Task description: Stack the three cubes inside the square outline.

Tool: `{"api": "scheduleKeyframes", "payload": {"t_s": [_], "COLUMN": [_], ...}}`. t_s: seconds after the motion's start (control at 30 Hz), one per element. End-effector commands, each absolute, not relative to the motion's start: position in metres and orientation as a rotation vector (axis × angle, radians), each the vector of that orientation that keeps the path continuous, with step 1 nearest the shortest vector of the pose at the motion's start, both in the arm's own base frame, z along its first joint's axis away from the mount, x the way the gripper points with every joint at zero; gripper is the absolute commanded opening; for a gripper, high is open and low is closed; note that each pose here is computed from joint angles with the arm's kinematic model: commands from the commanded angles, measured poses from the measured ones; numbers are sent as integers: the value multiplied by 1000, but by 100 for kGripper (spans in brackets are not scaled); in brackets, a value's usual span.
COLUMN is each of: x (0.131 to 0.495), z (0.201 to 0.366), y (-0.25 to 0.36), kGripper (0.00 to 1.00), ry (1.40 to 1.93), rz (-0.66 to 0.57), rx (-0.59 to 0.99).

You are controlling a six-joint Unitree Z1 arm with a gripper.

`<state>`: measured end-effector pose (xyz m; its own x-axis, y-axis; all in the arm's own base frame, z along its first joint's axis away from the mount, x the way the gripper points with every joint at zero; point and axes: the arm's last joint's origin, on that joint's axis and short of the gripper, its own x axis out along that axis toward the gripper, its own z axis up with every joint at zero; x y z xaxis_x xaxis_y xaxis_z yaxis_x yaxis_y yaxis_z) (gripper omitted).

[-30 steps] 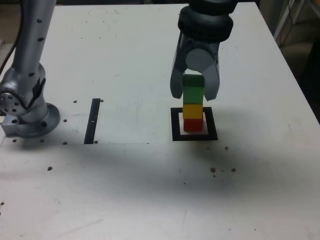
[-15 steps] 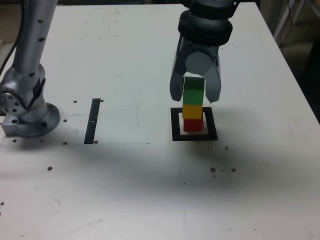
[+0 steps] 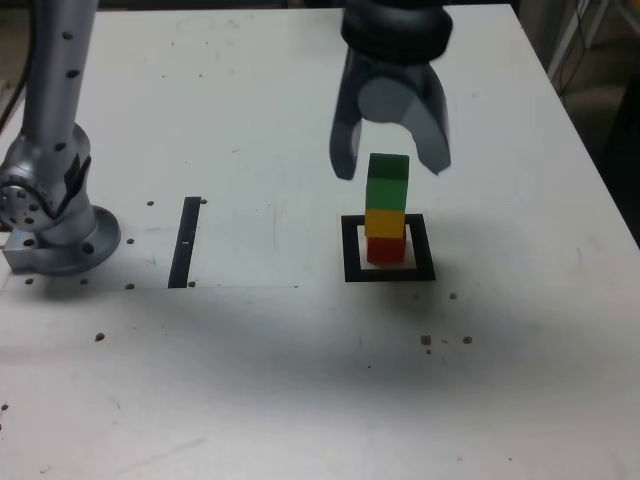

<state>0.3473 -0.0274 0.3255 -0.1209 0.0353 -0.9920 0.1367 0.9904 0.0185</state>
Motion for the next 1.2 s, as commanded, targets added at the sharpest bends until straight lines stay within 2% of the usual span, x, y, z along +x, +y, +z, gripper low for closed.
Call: {"api": "scheduleKeyframes", "payload": {"t_s": [0.0,0.17,0.37,0.57,0.8,1.17], "x": [338,316,284,253,222,185], "z": [333,342,350,349,330,294], "y": [-25,-23,-18,-15,-12,-10], "kGripper": [100,100,100,100,100,100], "ry": [1685,1684,1712,1740,1778,1791], "rz": [-81,-60,-15,12,30,30], "rx": [134,146,163,181,169,131]}}
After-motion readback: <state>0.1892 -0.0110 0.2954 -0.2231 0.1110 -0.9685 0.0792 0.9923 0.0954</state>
